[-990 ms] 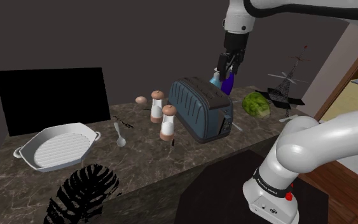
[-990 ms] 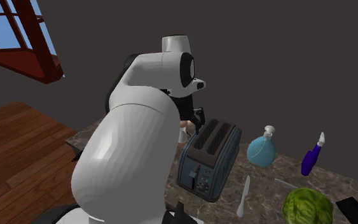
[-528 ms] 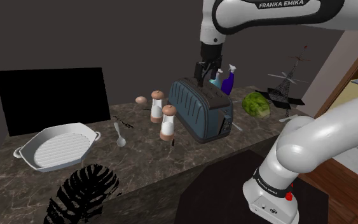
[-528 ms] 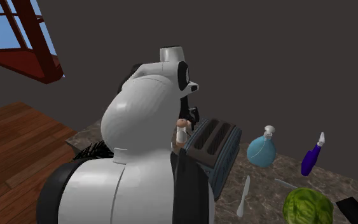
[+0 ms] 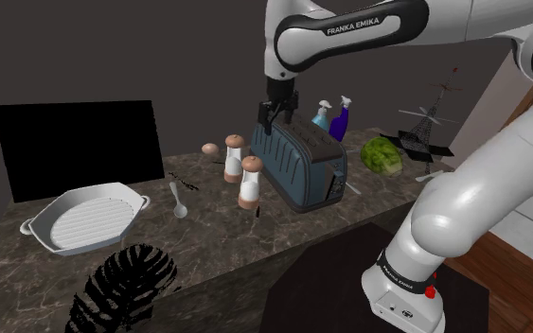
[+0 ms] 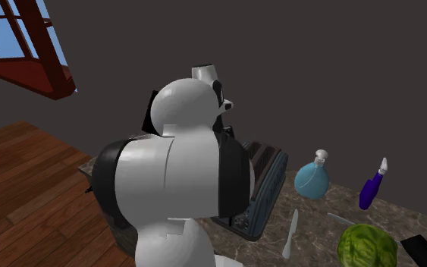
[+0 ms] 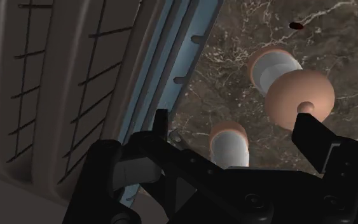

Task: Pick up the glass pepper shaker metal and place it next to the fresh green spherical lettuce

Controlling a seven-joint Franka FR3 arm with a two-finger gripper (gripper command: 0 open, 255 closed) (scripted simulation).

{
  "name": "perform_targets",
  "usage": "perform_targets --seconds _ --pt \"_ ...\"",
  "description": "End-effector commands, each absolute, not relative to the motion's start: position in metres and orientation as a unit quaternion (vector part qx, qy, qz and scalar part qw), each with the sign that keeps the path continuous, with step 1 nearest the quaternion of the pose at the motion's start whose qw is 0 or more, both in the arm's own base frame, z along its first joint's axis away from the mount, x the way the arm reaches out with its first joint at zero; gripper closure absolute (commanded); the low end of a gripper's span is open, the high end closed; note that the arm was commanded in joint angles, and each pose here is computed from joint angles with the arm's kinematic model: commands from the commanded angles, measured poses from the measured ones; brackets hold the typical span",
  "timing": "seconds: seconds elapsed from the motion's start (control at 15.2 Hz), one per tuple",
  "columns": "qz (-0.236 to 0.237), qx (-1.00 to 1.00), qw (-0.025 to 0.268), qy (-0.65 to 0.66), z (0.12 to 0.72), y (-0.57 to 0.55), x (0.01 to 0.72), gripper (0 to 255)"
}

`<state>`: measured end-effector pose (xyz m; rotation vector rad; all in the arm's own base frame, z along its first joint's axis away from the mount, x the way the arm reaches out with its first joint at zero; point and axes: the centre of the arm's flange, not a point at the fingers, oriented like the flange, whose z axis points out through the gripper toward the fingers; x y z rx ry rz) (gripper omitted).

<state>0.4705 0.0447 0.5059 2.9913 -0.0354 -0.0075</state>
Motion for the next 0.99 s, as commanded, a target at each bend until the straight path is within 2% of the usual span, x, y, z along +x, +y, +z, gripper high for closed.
perform_targets --seconds 0.0,0.66,0.92 --pt "0.001 0.997 0.077 -0.012 0.494 0.052 0.496 0" --pt "0.017 0.996 0.087 -0.010 0.433 0.080 0.606 0" --pt "0.017 0.996 0.087 -0.010 0.417 0.078 0.608 0"
